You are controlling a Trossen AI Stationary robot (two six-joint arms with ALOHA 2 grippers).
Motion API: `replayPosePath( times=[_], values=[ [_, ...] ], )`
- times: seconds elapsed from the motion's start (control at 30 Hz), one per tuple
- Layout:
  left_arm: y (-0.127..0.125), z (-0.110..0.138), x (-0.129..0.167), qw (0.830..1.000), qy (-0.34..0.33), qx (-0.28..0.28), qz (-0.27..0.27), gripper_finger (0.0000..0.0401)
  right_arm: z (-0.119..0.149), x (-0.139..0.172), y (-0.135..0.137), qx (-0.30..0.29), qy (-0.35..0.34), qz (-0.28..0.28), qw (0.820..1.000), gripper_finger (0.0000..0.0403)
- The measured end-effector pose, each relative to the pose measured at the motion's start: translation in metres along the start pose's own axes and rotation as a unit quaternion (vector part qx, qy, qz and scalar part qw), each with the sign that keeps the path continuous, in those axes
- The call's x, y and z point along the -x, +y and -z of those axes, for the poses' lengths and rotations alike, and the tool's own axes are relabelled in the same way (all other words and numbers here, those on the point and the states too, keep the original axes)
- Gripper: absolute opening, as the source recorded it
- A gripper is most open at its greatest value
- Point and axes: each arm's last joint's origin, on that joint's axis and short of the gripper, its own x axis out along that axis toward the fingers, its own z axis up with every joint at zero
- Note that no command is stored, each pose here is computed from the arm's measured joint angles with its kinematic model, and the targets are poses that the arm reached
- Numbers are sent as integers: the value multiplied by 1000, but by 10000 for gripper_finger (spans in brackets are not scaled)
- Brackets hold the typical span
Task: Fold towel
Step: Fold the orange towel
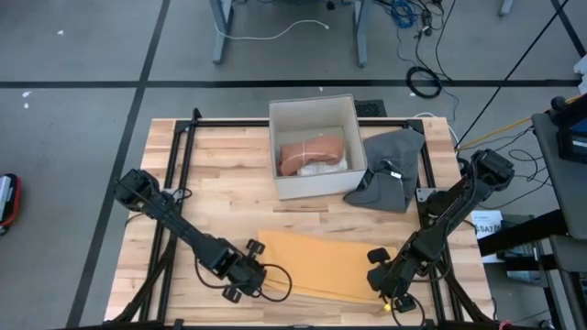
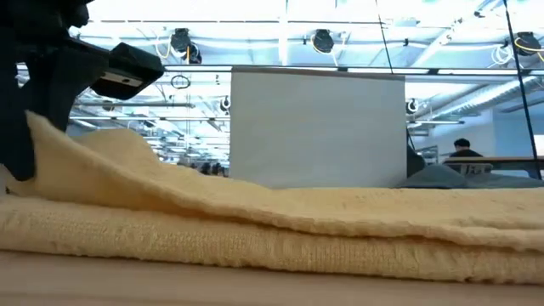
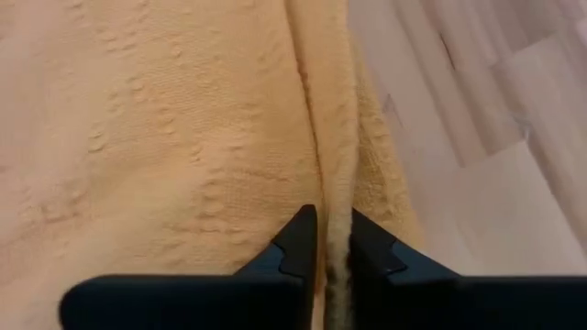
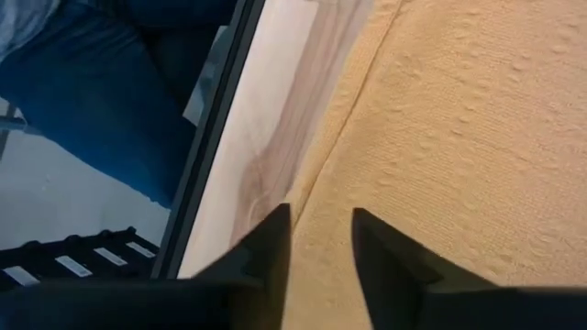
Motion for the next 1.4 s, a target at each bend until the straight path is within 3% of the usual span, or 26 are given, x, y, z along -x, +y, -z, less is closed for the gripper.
replayPosePath(
  times=[0.23,0.47,0.6,1.0,1.4],
  values=[
    [-3,0,0,998,5,52,37,76,-2,1,-1,2,-18,14,1000,155],
    [-5,0,0,994,11,83,63,87,-12,4,-9,37,-122,144,981,154],
    [-9,1,1,991,18,98,86,87,-16,1,-14,22,-130,154,979,148],
    [-21,3,2,991,22,88,98,88,-20,-57,-35,10,-60,115,992,144],
    [-26,13,4,987,73,91,110,88,-2,-40,-45,6,44,165,985,143]
  ],
)
